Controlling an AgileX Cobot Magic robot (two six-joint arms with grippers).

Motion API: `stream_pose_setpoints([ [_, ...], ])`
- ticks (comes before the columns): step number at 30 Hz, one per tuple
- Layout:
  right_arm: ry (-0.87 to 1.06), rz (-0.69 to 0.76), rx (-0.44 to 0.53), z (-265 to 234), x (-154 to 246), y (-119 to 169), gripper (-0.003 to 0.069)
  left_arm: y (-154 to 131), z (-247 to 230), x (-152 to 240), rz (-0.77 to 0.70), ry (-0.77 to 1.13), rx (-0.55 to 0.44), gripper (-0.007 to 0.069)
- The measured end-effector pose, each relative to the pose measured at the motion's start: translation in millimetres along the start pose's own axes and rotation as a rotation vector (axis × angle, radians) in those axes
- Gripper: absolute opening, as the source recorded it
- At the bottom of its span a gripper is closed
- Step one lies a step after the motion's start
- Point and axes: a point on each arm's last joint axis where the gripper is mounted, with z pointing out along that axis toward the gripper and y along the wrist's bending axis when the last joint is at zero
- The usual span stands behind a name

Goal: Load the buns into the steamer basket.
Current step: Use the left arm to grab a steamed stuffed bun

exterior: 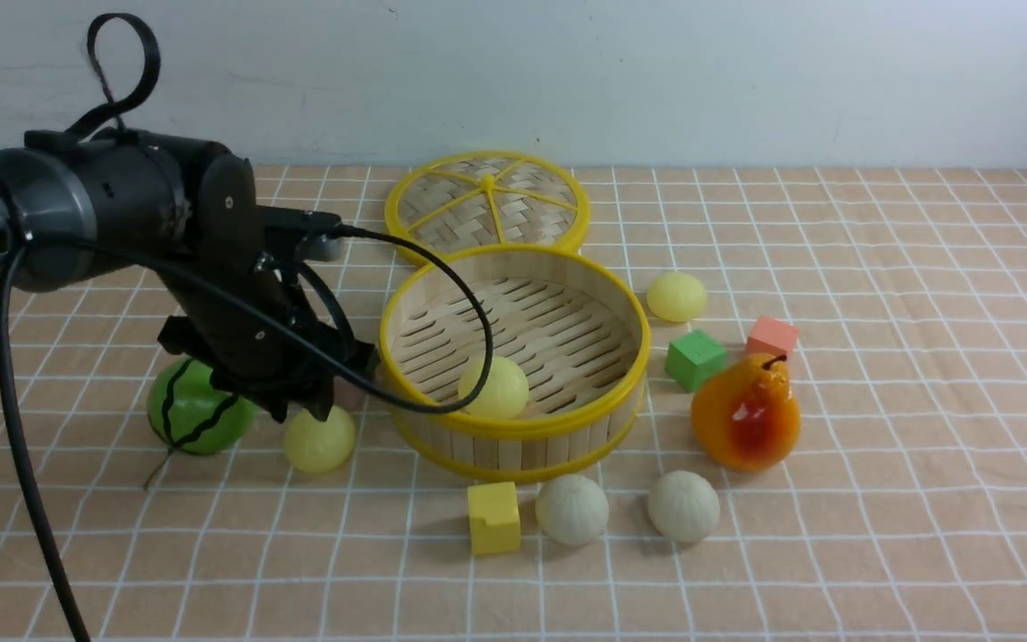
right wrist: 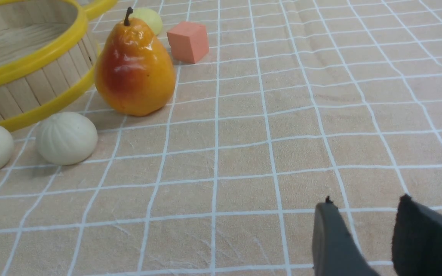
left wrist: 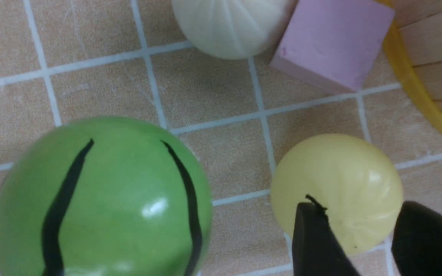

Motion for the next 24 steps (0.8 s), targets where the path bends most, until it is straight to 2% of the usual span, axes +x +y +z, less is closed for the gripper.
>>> stream_pose_setpoints([
  [14,0.0,0.0,0.0,0,0,0,0.0239,0,23,-3,-0.003,-0.025,0.002,0.0288],
  [16,0.0,0.0,0.0,0,0,0,0.0239,0,25,-2,-0.017,-0.009,0.005,0.0225],
  [19,0.0,0.0,0.0,0,0,0,0.0239,0,25,1,-0.018,0.014,0.004,0.0067],
  [20,0.0,0.0,0.0,0,0,0,0.0239,0,25,1,-0.019,0.015,0.004,0.0055],
  [22,0.0,0.0,0.0,0,0,0,0.0239,0,24,2,-0.019,0.03,0.003,-0.0013],
  [24,0.0,0.0,0.0,0,0,0,0.0239,0,20,2,-0.019,0.044,0.003,-0.0013],
])
